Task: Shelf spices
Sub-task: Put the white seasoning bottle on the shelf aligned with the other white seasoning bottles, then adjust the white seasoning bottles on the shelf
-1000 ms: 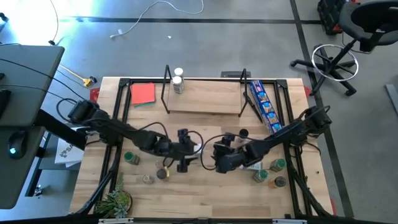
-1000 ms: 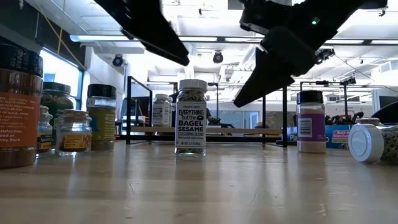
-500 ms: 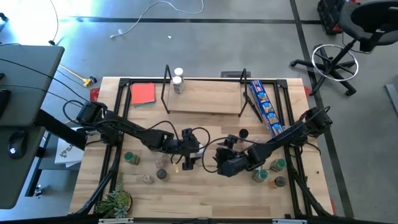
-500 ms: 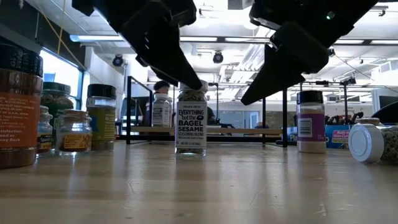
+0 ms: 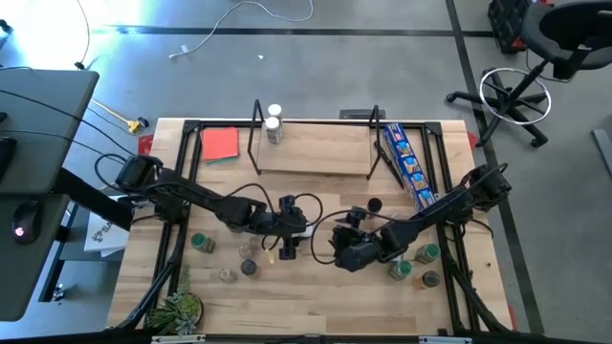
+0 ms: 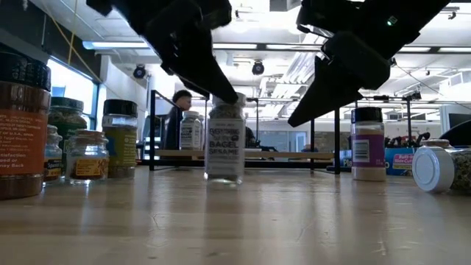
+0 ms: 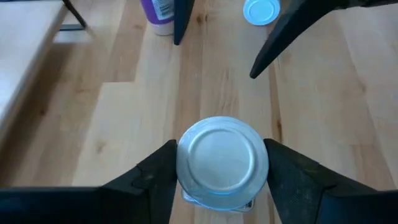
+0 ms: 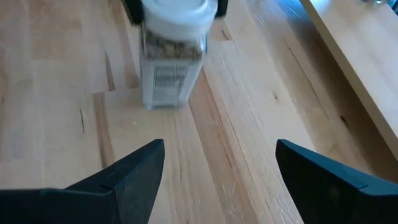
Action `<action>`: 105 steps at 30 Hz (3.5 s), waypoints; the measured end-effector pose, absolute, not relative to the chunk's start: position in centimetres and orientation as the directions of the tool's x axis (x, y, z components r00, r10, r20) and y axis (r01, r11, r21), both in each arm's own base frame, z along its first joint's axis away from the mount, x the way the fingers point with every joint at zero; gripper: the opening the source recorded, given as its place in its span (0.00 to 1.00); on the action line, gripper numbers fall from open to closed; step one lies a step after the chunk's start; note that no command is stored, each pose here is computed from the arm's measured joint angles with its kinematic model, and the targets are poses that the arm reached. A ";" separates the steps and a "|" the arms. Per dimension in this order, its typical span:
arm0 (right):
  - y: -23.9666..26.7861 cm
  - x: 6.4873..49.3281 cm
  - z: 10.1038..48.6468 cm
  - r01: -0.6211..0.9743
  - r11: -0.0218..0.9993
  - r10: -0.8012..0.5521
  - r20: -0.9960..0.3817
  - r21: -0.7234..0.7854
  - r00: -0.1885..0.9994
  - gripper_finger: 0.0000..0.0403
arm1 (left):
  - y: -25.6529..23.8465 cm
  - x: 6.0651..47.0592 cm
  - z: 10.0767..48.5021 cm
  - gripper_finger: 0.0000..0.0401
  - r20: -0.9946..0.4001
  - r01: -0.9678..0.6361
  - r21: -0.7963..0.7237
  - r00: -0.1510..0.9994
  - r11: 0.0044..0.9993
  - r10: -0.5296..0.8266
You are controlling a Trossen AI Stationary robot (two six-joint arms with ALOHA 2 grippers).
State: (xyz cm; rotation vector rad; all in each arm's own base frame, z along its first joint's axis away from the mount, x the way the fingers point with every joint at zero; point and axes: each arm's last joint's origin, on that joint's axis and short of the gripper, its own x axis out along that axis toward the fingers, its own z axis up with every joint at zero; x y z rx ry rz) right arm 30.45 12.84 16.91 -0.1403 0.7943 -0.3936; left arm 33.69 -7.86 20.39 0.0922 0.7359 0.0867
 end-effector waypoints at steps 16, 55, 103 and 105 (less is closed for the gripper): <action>12.9 30.2 16.8 0.298 0.917 -0.398 -0.674 -0.267 0.622 0.75 | 5.3 28.9 30.0 0.49 -0.748 -0.147 0.365 0.542 0.919 0.383; 12.9 30.2 16.8 0.298 0.916 -0.399 -0.675 -0.269 0.621 0.75 | 14.9 28.2 26.9 0.64 -0.798 -0.141 0.435 0.396 0.889 0.454; 12.6 30.4 16.9 0.322 0.905 -0.424 -0.658 -0.278 0.622 0.75 | 21.7 28.0 28.6 0.01 -0.739 -0.424 0.340 0.432 0.839 0.517; 12.6 30.4 16.8 0.322 0.905 -0.424 -0.658 -0.279 0.622 0.75 | 21.6 27.7 29.3 0.01 -0.756 -0.424 0.347 0.401 0.837 0.517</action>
